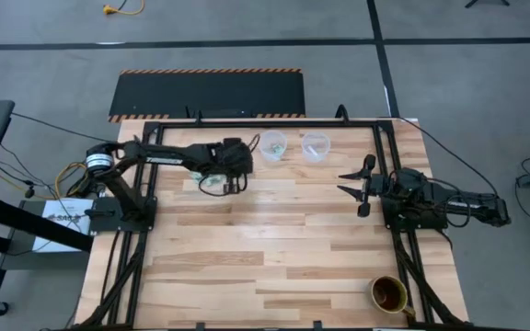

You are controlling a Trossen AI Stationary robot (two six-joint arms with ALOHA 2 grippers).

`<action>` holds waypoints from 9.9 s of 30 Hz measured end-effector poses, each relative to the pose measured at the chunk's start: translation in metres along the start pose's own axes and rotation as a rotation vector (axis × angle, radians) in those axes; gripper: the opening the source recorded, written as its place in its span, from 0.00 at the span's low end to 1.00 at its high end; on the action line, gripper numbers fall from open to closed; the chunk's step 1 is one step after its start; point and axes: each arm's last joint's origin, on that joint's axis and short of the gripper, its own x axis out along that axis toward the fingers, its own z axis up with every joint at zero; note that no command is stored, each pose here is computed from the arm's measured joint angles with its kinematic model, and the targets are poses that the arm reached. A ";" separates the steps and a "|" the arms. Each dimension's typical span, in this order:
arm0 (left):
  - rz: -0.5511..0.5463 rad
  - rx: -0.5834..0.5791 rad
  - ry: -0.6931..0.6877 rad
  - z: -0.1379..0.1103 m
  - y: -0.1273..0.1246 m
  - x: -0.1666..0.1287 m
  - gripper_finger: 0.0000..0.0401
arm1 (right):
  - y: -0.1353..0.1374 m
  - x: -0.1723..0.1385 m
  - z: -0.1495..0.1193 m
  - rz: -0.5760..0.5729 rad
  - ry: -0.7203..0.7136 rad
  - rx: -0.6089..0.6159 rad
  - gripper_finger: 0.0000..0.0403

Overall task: Pick and place Stevia / Truvia into bins
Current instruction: Put the stevia packet into the left transparent container

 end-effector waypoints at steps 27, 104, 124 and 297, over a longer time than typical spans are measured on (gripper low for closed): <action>0.038 -0.038 -0.436 0.029 0.064 0.021 0.10 | 0.000 0.000 0.000 0.000 0.000 0.000 0.33; -0.069 0.135 0.329 -0.056 0.020 0.057 0.39 | 0.000 0.001 -0.001 0.005 0.019 -0.001 0.33; 0.031 0.124 0.302 -0.047 0.022 0.057 0.01 | 0.000 0.001 -0.001 0.004 0.018 -0.001 0.33; 0.285 0.028 -0.394 0.035 0.053 0.021 0.38 | 0.000 0.001 -0.001 0.004 0.018 -0.001 0.33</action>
